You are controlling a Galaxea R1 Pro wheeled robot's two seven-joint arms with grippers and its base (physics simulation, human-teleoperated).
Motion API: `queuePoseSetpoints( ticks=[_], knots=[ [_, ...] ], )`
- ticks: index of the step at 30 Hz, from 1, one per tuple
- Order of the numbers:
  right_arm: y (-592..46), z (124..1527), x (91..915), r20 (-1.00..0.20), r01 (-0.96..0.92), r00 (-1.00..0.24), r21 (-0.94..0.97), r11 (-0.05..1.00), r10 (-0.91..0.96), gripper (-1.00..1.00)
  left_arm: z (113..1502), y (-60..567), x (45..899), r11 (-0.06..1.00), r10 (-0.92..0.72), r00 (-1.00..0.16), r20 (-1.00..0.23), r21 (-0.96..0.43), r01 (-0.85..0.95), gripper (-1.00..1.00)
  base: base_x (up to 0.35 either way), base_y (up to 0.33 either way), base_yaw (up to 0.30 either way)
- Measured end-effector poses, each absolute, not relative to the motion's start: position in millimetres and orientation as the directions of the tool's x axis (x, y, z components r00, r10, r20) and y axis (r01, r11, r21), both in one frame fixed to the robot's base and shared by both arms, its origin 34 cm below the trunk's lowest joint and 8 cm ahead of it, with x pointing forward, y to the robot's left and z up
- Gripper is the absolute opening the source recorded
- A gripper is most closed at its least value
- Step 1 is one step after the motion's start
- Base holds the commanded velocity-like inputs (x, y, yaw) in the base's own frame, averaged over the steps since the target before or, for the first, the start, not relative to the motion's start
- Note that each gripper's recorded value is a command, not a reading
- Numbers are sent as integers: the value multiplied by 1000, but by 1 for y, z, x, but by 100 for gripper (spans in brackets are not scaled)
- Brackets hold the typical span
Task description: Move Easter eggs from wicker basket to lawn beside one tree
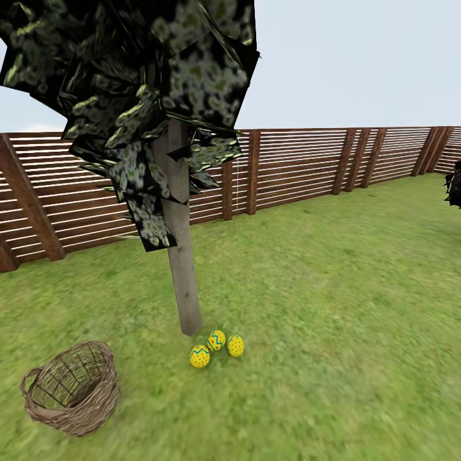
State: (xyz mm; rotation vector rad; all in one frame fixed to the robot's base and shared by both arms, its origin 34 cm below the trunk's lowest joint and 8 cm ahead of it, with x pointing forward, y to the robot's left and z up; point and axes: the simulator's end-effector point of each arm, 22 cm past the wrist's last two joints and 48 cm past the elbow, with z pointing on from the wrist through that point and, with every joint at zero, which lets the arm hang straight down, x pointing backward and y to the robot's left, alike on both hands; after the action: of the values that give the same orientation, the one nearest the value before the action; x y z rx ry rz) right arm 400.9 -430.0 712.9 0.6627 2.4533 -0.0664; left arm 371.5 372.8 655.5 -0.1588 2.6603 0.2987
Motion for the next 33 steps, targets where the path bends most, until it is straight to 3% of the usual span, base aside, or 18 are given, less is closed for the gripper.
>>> queuePoseSetpoints(
  ticks=[33],
  knots=[
    [-428, 715, 401, -560, 474, -696, 110, 873, 449, 100, 661, 369, 378, 971, -61, -882, -467, 175, -160, 100, 0, 0, 0]
  ],
)
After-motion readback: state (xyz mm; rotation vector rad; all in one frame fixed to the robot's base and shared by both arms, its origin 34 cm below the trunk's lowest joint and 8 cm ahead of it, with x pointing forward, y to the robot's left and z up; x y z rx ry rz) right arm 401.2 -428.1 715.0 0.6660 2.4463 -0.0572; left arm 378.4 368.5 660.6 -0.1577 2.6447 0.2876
